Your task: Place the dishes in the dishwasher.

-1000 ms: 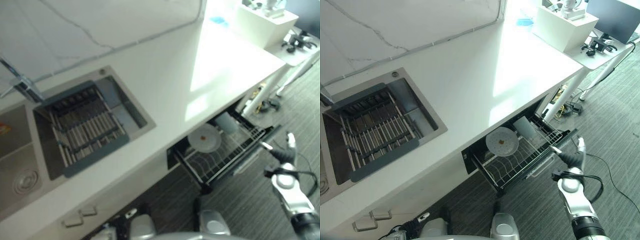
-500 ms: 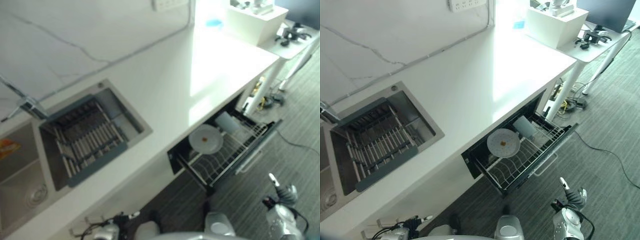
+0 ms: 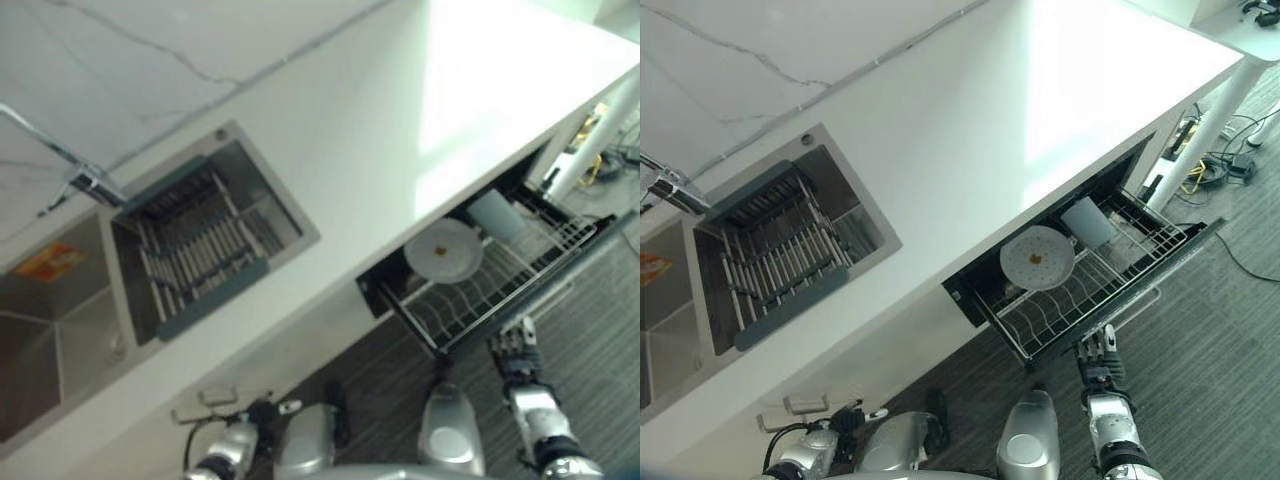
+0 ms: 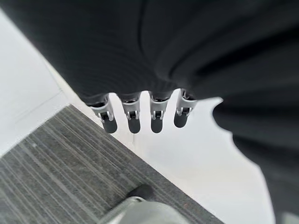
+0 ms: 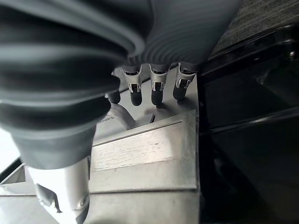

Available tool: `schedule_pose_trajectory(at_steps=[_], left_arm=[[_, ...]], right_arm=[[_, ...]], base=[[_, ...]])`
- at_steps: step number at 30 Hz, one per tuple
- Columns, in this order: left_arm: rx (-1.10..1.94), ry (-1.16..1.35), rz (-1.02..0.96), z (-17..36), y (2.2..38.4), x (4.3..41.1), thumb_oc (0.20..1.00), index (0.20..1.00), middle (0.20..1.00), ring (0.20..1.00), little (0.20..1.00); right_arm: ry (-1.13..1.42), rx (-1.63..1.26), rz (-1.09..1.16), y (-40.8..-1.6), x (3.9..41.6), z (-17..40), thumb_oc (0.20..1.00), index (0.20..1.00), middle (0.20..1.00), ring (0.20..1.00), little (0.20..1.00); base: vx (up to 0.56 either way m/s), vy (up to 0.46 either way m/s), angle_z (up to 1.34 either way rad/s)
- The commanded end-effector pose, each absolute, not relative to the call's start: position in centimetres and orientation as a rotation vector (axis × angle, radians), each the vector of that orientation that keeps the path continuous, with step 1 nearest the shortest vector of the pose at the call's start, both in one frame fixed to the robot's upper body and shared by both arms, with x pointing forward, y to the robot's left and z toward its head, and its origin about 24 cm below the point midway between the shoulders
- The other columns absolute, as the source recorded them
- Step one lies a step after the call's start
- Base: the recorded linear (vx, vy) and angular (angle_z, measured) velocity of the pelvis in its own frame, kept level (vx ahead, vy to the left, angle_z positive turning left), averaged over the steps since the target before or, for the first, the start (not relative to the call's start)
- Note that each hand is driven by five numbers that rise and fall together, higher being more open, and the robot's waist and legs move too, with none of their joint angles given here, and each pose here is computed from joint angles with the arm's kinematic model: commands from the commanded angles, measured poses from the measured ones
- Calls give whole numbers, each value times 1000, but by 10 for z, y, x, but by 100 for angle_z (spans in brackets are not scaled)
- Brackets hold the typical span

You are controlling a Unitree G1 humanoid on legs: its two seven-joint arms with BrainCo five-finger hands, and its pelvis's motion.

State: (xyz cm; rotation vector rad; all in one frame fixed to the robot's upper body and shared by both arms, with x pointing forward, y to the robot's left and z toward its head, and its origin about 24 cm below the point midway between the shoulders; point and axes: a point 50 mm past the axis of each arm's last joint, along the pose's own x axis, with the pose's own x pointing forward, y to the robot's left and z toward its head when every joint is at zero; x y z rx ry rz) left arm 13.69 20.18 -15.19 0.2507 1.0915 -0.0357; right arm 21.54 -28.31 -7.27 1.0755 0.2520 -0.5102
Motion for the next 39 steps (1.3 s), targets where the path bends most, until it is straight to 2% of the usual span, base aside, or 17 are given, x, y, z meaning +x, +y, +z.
schedule_pose_trajectory(at_steps=[1, 15, 20, 25, 31, 35, 39], left_arm=[[314, 1044, -81, -147, 210, 143, 1000, 1000, 1000, 1000, 1000], [375, 969, -190, -139, 208, 157, 1000, 1000, 1000, 1000, 1000], [406, 950, -213, -135, 212, 163, 1000, 1000, 1000, 1000, 1000], [403, 834, -271, -122, 209, 179, 1000, 1000, 1000, 1000, 1000], [398, 760, -276, -110, 212, 192, 1000, 1000, 1000, 1000, 1000], [305, 642, -269, -94, 212, 210, 1000, 1000, 1000, 1000, 1000], [275, 561, -323, -82, 210, 217, 1000, 1000, 1000, 1000, 1000]], right_arm=[[109, 1132, -137, -251, 268, -32, 1000, 1000, 1000, 1000, 1000], [54, 892, 164, -238, 335, 48, 1000, 1000, 1000, 1000, 1000], [2, 727, 243, -237, 367, 103, 1000, 1000, 1000, 1000, 1000], [-33, 698, 238, -241, 390, 154, 1000, 1000, 1000, 1000, 1000], [-159, 652, 267, -238, 404, 206, 1000, 1000, 1000, 1000, 1000], [-214, 631, 287, -232, 407, 228, 1000, 1000, 1000, 1000, 1000], [-246, 669, 253, -243, 405, 235, 1000, 1000, 1000, 1000, 1000]], base=[[12, 45, 10], [-18, 14, 7], [-35, 13, 9], [-29, -1, 13], [-104, -14, 10], [-90, -73, 8], [-58, -97, 17]])
